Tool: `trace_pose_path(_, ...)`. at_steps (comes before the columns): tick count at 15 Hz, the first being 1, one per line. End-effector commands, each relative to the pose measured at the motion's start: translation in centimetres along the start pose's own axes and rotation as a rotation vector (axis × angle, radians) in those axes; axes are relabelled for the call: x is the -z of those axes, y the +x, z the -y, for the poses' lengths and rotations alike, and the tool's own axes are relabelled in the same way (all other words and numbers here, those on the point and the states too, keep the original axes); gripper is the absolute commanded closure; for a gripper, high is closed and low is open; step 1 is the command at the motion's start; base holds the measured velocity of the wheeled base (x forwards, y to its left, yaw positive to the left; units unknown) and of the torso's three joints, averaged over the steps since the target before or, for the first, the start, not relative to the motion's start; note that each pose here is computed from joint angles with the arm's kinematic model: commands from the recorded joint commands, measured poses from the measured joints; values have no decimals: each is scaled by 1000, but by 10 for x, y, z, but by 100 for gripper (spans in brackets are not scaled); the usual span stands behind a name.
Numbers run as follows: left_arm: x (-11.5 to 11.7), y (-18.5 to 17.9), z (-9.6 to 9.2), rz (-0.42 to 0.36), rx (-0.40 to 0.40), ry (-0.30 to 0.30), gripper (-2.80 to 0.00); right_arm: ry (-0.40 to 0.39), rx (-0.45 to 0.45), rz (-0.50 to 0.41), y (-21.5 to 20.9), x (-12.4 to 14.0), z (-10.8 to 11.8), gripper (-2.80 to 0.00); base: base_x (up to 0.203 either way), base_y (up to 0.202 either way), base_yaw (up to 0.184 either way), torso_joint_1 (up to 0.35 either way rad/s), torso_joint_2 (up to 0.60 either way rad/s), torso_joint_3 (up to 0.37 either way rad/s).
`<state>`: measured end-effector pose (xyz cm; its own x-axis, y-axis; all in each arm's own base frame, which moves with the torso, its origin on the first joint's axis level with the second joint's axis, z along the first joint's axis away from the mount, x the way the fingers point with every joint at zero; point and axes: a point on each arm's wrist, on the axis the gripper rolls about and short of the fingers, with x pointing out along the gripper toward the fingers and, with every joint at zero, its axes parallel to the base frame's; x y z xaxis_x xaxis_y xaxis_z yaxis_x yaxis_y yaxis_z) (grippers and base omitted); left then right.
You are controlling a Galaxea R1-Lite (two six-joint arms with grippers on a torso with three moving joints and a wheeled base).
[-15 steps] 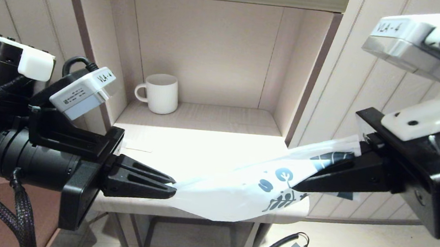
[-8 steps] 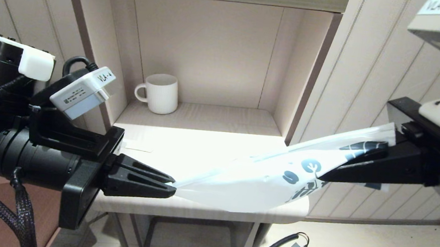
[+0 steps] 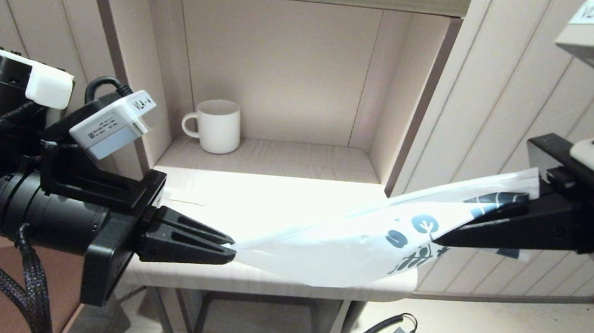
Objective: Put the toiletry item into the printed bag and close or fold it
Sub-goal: Open the storage bag
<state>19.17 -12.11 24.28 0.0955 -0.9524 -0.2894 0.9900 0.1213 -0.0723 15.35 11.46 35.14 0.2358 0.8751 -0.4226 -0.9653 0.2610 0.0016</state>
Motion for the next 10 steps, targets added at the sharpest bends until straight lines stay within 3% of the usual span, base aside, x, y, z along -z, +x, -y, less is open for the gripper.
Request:
trace_pose_path(1, 0, 0, -1, 3, 5, 3, 0, 6, -10, -9, 2, 2, 1, 0, 0, 0, 0, 0, 0, 0)
trace_pose_path(10, 0, 0, -1, 3, 5, 11, 0, 17, -38, -16, 6, 4, 1, 0, 0, 0, 0, 0, 0, 0)
